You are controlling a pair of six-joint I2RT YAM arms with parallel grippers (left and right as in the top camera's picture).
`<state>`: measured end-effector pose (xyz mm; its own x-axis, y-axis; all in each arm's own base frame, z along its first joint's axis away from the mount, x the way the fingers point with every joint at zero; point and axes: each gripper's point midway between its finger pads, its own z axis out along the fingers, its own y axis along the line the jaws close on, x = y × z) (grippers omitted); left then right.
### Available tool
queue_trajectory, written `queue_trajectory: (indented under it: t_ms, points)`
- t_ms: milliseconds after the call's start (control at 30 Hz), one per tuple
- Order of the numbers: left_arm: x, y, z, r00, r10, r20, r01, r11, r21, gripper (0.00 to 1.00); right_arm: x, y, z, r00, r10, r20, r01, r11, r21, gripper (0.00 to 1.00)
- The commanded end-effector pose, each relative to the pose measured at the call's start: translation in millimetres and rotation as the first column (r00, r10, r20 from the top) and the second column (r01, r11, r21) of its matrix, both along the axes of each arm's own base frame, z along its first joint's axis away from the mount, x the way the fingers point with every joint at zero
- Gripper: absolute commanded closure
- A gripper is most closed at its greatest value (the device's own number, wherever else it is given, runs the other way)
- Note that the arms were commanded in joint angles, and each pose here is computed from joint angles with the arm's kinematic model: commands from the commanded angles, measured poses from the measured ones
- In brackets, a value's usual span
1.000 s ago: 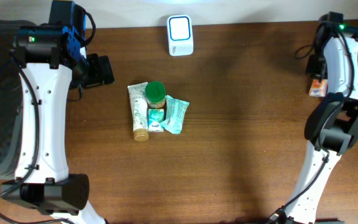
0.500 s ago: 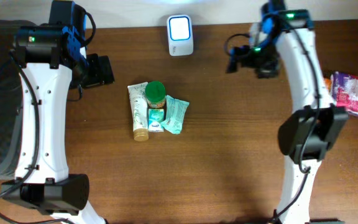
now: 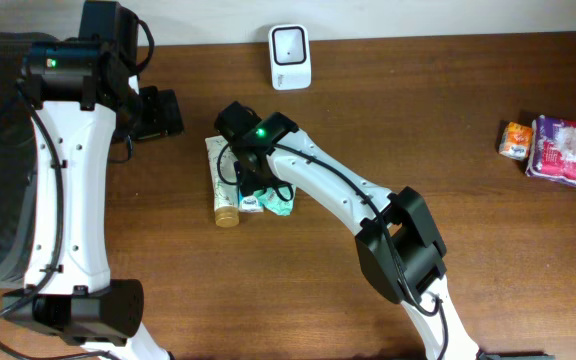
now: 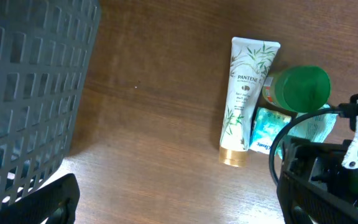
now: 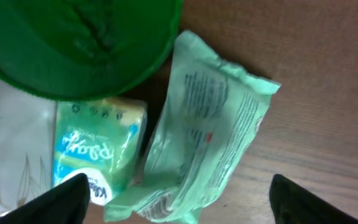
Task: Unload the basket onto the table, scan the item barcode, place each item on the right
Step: 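Grasp the green wipes pack beside the jar with the right gripper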
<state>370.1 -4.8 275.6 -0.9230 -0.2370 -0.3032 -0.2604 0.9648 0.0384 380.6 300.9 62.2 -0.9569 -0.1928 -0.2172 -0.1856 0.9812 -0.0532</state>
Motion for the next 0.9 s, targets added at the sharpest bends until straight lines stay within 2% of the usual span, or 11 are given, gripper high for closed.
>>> queue_trajectory:
  t_ms: [0,133,200,233,367,500,567,633,700,800,867]
  points:
    - [-0.9,2.2,3.4,1.000,0.014,0.012,-0.014,1.000,0.004,0.01,3.2,-7.4,-4.9,1.000,-0.020,0.021,0.021,0.999,-0.039,0.24]
    - [-0.9,2.2,3.4,1.000,0.013,0.012,-0.014,1.000,0.004,0.01,-4.0,-10.2,-28.5,1.000,-0.019,-0.010,0.018,0.998,-0.052,0.25]
    - [-0.9,2.2,3.4,1.000,0.013,0.012,-0.014,1.000,0.004,0.01,-10.5,-17.1,-40.6,0.999,-0.026,-0.030,0.024,0.997,-0.074,0.39]
    - [-0.9,2.2,3.4,1.000,0.014,0.012,-0.014,1.000,0.004,0.01,-9.4,-24.7,-40.0,0.999,-0.034,-0.026,0.031,0.994,-0.102,0.41]
    - [-0.9,2.2,3.4,1.000,0.013,0.012,-0.014,1.000,0.004,0.01,-1.3,-91.3,-37.5,0.985,-0.152,-0.085,0.130,0.967,-0.219,0.39]
    - [-0.9,2.2,3.4,1.000,0.014,0.012,-0.014,1.000,0.004,0.01,18.7,-122.5,-14.9,0.975,-0.209,-0.073,0.191,0.960,-0.204,0.39]
    - [-0.9,2.2,3.4,1.000,0.013,0.012,-0.014,1.000,0.004,0.01,23.8,-98.9,-5.3,0.996,0.054,-0.067,-0.066,0.979,-0.195,0.34]
    - [-0.9,2.2,3.4,1.000,0.013,0.012,-0.014,1.000,0.004,0.01,19.6,-79.1,-5.9,0.953,0.289,-0.091,-0.303,0.928,-0.217,0.27]
    - [-0.9,2.2,3.4,1.000,0.014,0.012,-0.014,1.000,0.004,0.01,14.4,-66.5,-3.1,0.861,0.493,-0.126,-0.507,0.811,-0.292,0.09]
    - [-0.9,2.2,3.4,1.000,0.013,0.012,-0.014,1.000,0.004,0.01,18.1,-70.1,-3.3,0.803,0.575,-0.154,-0.588,0.724,-0.362,0.03]
    - [-0.9,2.2,3.4,1.000,0.014,0.012,-0.014,1.000,0.004,0.01,25.8,-85.5,-16.0,0.809,0.565,-0.164,-0.582,0.728,-0.363,0.01]
